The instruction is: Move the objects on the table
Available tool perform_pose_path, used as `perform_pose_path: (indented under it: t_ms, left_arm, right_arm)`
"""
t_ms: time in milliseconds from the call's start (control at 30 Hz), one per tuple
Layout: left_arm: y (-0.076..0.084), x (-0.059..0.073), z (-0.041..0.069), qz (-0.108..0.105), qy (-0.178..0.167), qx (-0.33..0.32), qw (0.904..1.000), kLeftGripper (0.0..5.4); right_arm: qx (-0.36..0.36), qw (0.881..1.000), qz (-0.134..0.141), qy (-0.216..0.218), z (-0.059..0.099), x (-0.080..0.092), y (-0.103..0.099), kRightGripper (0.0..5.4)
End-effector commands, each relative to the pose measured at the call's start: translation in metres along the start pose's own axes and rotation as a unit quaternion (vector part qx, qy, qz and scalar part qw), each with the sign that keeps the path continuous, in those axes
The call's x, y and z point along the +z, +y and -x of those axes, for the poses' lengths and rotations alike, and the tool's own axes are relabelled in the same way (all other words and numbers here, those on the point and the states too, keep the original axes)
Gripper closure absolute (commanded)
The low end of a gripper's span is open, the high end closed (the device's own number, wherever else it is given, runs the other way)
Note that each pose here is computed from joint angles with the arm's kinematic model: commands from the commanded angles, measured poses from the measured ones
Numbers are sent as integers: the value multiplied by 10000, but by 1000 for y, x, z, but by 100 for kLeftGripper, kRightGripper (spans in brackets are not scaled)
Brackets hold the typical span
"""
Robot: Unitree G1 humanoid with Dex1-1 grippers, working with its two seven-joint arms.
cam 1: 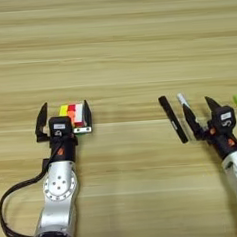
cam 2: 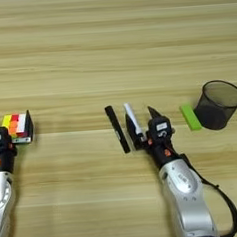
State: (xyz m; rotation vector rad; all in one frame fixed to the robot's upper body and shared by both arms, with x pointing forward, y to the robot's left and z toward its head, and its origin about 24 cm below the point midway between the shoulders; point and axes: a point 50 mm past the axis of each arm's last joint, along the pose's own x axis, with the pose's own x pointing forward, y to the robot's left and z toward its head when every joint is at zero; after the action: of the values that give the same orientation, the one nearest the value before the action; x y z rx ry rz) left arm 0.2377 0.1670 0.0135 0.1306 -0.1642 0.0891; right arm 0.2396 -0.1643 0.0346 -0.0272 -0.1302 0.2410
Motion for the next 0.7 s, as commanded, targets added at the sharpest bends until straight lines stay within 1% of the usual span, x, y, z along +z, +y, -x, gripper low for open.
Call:
perform_pose_path:
  t_ms: [33,67,267,400,533,700]
  left_arm:
    - [0,0,-3,-6,-2,-29,10000,0]
    - [0,0,-3,-8,-2,-31,10000,0]
    - [0,-1,-3,-14,-2,-53,10000,0]
    - [-1,-1,-4,-25,11,-94,10000,0]
    - [-2,-2,-4,-15,29,-134,9999,0]
    - [-3,-7,-5,-33,182,-181,9997,0]
  right_arm:
    - [-72,9996,-28,-273,-9,6,-7,130]
    - [-94,9995,-27,-311,-10,7,-9,125]
    - [-238,9989,-32,-396,-19,7,-17,42]
    - [-300,9989,-39,-368,-23,6,-22,2]
    - [-318,9988,-53,-371,-26,5,-23,2]
    - [-352,9985,-51,-409,-27,6,-24,2]
